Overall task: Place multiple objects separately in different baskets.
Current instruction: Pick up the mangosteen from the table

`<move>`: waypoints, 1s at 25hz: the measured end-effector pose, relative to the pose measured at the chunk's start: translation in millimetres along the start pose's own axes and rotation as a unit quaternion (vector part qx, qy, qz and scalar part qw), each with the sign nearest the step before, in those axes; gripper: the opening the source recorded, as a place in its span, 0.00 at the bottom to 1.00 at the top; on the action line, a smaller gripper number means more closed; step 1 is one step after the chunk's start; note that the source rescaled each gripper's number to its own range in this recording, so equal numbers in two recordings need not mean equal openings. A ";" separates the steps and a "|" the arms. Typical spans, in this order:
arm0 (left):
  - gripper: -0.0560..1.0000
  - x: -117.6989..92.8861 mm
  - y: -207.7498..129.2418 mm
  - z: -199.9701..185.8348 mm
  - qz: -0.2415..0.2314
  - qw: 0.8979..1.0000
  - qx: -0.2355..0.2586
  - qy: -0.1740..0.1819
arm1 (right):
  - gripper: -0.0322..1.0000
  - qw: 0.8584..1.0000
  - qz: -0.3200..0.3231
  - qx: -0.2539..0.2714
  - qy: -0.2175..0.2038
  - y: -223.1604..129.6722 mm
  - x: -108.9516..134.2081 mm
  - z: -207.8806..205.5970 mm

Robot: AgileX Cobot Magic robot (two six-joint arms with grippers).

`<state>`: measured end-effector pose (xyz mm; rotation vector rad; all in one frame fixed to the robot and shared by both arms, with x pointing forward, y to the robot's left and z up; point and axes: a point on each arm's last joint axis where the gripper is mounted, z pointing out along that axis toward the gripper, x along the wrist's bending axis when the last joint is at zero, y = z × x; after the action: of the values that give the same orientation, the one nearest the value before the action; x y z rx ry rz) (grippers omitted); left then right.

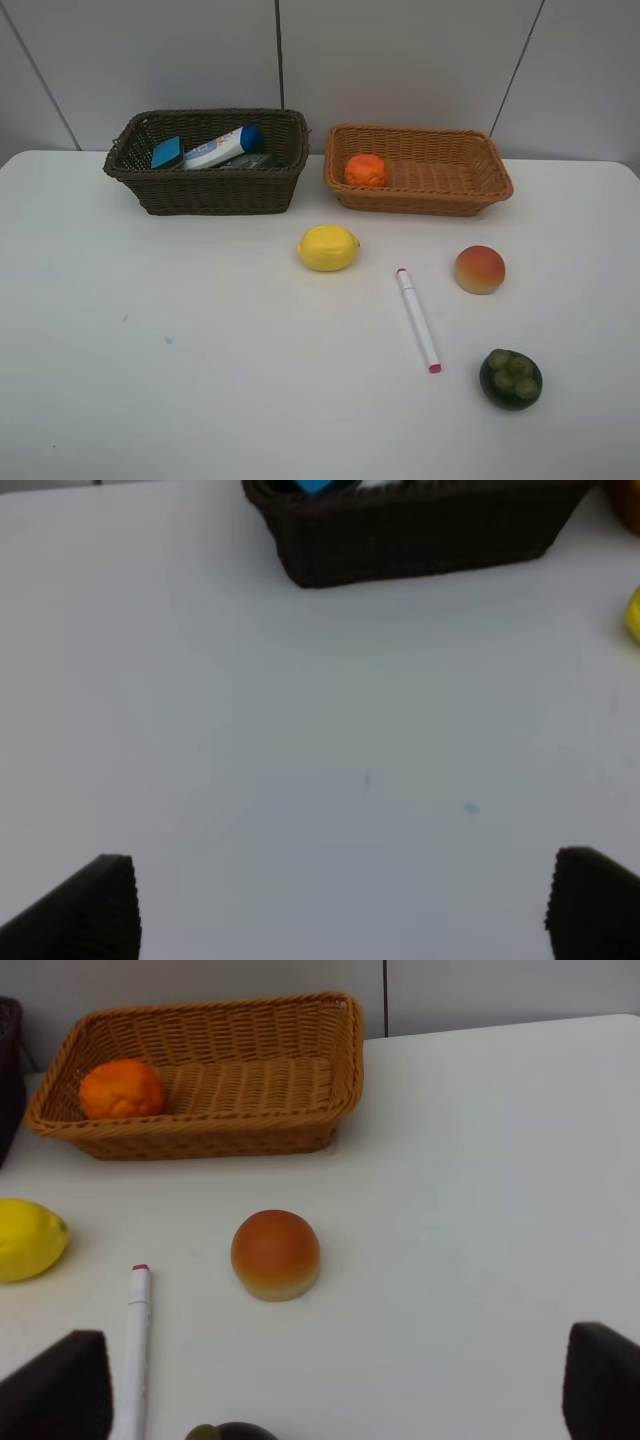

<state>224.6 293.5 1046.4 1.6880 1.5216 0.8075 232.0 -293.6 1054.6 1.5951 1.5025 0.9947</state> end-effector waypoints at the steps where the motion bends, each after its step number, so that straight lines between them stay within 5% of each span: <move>1: 1.00 0.0 -0.1 1.2 -0.002 1.000 -0.002 0.000 | 1.00 1.000 0.000 0.000 0.000 0.0 0.0 0.0; 18: 1.00 0.2 0.9 1.6 -0.009 1.000 -0.008 0.001 | 1.00 1.000 0.000 0.001 0.000 0.1 0.0 0.2; 25: 1.00 0.2 0.9 1.6 -0.009 1.000 -0.008 0.001 | 1.00 0.993 0.006 0.119 -0.005 14.1 -1.2 34.5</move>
<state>226.5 293.5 1046.3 1.6605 1.5255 0.8091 269.2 -295.5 1051.8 1.7720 1.6561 0.8379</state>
